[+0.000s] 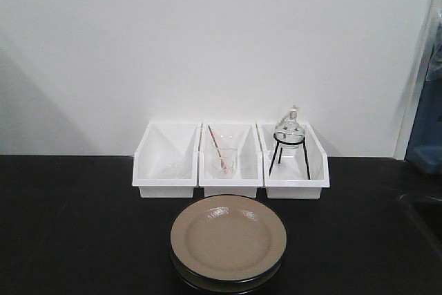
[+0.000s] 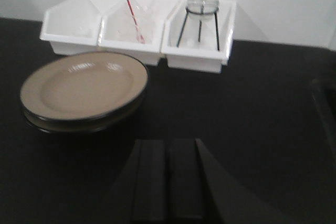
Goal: Arrange circular plates on left workspace
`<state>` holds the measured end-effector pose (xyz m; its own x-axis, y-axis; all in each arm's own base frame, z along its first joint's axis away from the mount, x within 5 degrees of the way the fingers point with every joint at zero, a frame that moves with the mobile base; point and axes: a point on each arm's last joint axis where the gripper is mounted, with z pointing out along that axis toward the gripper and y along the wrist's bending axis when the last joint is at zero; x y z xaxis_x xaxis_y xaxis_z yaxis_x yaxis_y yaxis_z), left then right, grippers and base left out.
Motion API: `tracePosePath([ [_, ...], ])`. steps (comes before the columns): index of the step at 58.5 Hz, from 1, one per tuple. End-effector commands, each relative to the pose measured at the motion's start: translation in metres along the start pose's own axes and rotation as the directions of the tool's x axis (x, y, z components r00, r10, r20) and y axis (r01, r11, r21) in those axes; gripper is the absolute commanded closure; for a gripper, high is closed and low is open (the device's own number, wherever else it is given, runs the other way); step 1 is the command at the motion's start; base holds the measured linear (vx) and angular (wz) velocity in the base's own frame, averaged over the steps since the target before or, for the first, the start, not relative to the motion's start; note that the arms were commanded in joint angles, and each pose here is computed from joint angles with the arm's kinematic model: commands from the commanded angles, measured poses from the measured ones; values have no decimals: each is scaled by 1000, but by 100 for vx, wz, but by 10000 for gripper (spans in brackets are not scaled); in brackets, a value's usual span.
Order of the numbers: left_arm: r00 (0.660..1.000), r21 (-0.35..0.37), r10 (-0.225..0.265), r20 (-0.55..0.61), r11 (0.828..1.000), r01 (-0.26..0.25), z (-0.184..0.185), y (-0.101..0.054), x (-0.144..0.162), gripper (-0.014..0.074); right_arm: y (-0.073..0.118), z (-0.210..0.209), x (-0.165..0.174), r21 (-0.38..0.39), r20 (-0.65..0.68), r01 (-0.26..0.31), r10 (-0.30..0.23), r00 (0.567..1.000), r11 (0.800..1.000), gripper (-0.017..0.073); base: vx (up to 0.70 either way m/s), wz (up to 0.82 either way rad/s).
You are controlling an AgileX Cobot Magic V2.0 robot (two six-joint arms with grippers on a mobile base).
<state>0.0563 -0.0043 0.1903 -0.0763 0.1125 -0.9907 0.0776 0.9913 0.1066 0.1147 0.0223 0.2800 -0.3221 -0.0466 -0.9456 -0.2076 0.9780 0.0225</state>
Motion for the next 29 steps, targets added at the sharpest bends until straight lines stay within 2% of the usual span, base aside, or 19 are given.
tracePosePath([
  [1,997,-9,-16,71,1000,17,0,1,-3,591,-8,-9,-9,92,49,-21,17,999,996,564,0,0],
  [6,997,-9,-16,71,1000,17,0,1,-3,591,-11,-18,3,133,96,-36,23,995,990,564,0,0],
  [15,997,-9,-16,71,1000,17,0,1,-3,591,-13,-31,48,185,226,-81,37,973,979,564,0,0],
  [25,997,-9,-16,71,1000,17,0,1,-3,591,-10,-36,91,174,376,-85,14,926,981,564,0,0],
  [29,997,-9,-16,70,1000,17,0,1,-3,591,-11,-31,98,173,347,-91,26,937,981,564,0,0],
])
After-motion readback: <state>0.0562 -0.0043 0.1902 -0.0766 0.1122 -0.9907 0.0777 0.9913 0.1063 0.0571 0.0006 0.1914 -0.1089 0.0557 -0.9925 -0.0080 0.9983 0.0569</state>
